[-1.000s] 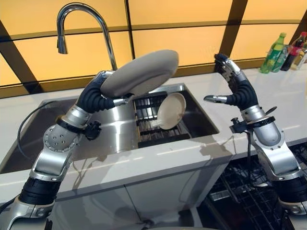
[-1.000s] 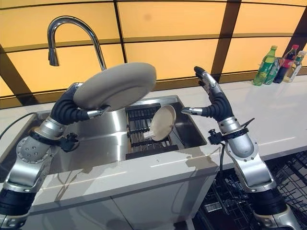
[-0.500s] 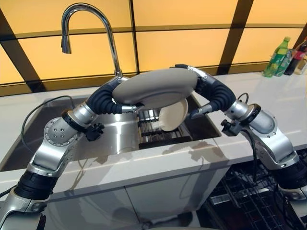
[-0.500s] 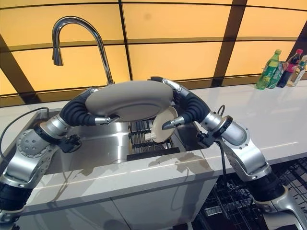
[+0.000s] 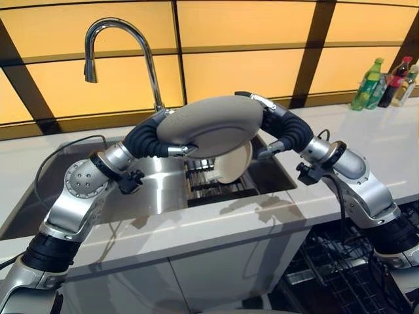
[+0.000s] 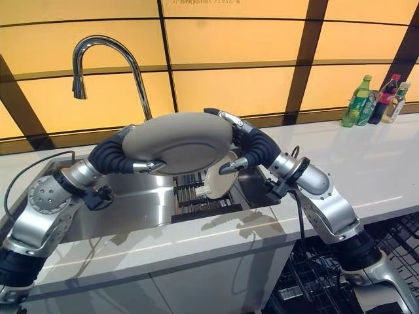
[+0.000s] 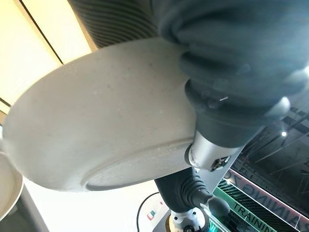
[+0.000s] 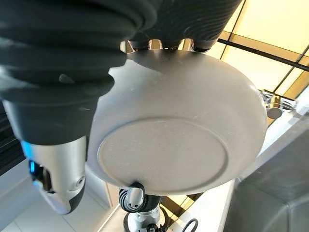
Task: Pick up plates and place into dishwasher.
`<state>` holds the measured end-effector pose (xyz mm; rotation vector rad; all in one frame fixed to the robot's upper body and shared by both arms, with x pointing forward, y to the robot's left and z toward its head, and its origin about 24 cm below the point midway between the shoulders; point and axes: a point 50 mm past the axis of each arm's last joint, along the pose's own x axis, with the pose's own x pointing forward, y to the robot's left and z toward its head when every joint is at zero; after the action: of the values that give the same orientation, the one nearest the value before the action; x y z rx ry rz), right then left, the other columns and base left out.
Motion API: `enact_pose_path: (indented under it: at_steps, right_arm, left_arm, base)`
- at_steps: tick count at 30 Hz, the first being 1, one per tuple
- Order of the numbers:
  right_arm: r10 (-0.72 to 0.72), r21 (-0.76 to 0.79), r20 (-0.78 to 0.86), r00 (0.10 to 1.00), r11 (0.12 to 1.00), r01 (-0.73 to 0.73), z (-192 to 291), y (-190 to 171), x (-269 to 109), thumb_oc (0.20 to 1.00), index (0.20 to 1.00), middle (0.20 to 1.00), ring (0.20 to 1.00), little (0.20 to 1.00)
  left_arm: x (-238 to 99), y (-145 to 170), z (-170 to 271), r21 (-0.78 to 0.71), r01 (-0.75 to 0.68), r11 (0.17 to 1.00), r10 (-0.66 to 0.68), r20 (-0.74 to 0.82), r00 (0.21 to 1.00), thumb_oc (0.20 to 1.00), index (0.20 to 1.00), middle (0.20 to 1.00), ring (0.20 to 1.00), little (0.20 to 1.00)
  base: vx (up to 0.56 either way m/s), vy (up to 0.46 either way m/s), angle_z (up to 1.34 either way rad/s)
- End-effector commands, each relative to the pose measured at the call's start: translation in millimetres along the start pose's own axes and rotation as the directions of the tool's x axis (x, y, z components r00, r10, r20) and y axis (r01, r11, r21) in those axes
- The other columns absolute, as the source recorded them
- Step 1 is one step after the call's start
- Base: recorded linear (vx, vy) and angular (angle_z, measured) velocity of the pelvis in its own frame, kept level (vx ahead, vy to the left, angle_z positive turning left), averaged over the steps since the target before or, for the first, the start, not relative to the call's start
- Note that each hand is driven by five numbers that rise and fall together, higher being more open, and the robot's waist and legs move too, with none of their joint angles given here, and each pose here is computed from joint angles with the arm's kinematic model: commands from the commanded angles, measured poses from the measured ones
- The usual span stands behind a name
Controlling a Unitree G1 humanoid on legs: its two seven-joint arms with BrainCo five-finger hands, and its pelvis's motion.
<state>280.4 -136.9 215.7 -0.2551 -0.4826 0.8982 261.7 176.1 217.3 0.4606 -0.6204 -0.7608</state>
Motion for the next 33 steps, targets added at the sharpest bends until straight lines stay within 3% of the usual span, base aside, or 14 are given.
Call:
enact_pose_path:
  at_steps: [1,10,23,27,33]
  right_arm:
    - [0.339,-0.007,0.145,0.929,0.94,-0.342,25,46,32,1.0,1.0,1.0,1.0,1.0]
    - [0.533,0.034,0.199,0.822,0.835,-0.55,27,81,44,1.0,1.0,1.0,1.0,1.0]
    - [0.466,0.113,0.164,0.869,0.867,-0.486,17,85,52,1.0,1.0,1.0,1.0,1.0]
    - [0.498,0.069,0.121,0.859,0.859,-0.508,13,90,50,1.0,1.0,1.0,1.0,1.0]
    - [0.407,0.012,0.055,0.912,0.913,-0.408,10,72,44,1.0,1.0,1.0,1.0,1.0]
  left_arm:
    - [30,6,16,0.019,0.03,0.999,-0.032,0.12,0.992,0.2,0.2,0.2,0.2,0.2]
    - [36,-1,9,-0.046,0.052,0.998,-0.047,0.105,0.993,0.2,0.2,0.2,0.2,0.2]
    - [34,-2,4,-0.079,0.031,0.996,-0.024,0.088,0.996,0.2,0.2,0.2,0.2,0.2]
    - [35,-2,3,-0.08,0.026,0.996,-0.019,0.085,0.996,0.2,0.2,0.2,0.2,0.2]
    - [30,3,4,-0.06,0.002,0.998,0.002,0.075,0.997,0.2,0.2,0.2,0.2,0.2]
  base:
    - [0.0,0.031,-0.02]
    - [0.01,0.006,-0.01]
    - [0.01,0.015,0.02]
    - [0.0,0.0,0.0]
    - [0.0,0.0,0.0]
